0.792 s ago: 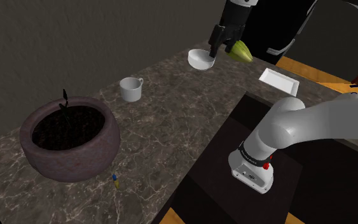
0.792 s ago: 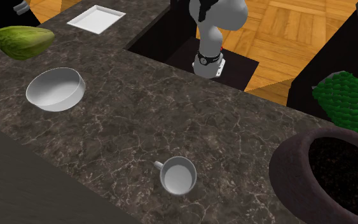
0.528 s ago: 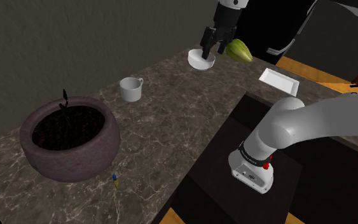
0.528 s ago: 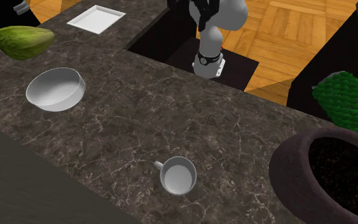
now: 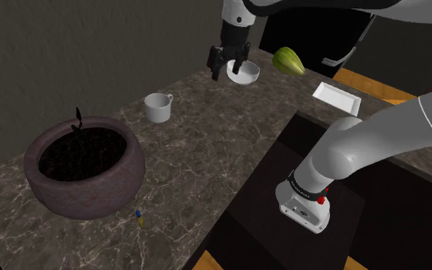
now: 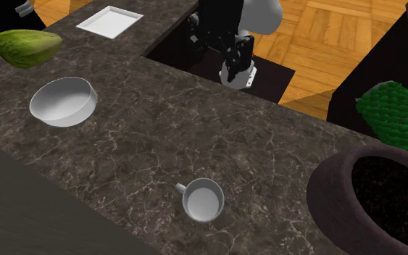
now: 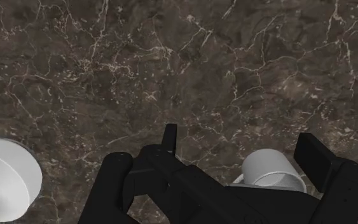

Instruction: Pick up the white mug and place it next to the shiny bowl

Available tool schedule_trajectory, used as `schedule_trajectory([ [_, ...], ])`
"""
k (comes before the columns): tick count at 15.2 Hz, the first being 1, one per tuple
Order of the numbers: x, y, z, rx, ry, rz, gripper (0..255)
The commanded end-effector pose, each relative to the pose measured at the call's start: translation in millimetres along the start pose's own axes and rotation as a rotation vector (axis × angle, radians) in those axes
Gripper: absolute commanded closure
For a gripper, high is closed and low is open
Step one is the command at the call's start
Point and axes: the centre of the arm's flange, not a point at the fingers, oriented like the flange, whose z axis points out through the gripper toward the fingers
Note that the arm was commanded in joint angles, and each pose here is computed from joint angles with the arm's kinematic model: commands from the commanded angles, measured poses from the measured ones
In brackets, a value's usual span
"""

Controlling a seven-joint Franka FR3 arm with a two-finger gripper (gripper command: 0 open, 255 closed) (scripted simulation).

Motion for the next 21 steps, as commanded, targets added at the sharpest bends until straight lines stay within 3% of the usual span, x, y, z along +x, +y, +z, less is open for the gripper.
schedule_trajectory([
  [1,17.7,-17.1,14.8,-0.001,-0.003,-0.002,0],
  [21,189.0,-171.0,155.4,-0.028,-0.038,-0.019,0],
])
